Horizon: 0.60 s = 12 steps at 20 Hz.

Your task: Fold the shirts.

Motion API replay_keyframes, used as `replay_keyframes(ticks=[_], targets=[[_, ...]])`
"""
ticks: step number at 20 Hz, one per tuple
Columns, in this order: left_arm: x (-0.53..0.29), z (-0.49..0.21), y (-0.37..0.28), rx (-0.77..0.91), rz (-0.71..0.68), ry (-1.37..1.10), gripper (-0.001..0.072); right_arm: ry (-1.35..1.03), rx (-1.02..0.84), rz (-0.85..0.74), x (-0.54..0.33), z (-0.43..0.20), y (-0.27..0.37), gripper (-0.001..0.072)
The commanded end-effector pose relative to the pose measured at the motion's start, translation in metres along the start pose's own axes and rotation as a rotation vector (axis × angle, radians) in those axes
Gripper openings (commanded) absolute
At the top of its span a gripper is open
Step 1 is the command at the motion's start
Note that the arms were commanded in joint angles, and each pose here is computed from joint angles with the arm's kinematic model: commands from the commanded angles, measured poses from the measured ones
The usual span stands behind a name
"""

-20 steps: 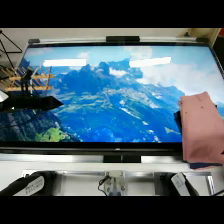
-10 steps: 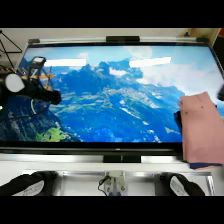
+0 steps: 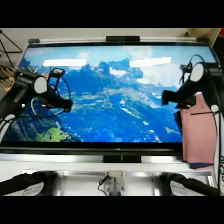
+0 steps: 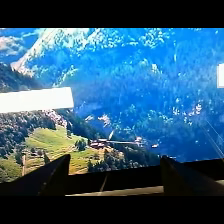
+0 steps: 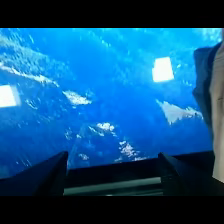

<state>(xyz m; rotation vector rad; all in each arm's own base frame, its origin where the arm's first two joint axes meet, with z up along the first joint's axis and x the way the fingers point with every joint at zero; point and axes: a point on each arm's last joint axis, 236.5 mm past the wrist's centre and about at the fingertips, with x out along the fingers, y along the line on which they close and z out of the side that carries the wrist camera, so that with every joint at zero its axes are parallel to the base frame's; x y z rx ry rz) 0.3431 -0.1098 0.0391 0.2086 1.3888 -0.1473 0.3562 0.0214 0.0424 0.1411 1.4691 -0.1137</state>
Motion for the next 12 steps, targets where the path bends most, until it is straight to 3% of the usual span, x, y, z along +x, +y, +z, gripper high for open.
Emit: replay_keyframes(ticks=[1,12], targets=[[0.0020,-0.0024,-0.0047,-0.004,-0.011,0.016,0.0683,0.064,-0.035,-0.019,0.0121,-0.0089,0.0067,0.0683],[0.0036,-0.0025,-0.0048,-0.004,-0.010,0.020,0.0684,0.064,-0.035,-0.018,0.0122,-0.0090,0.0069,0.0682]])
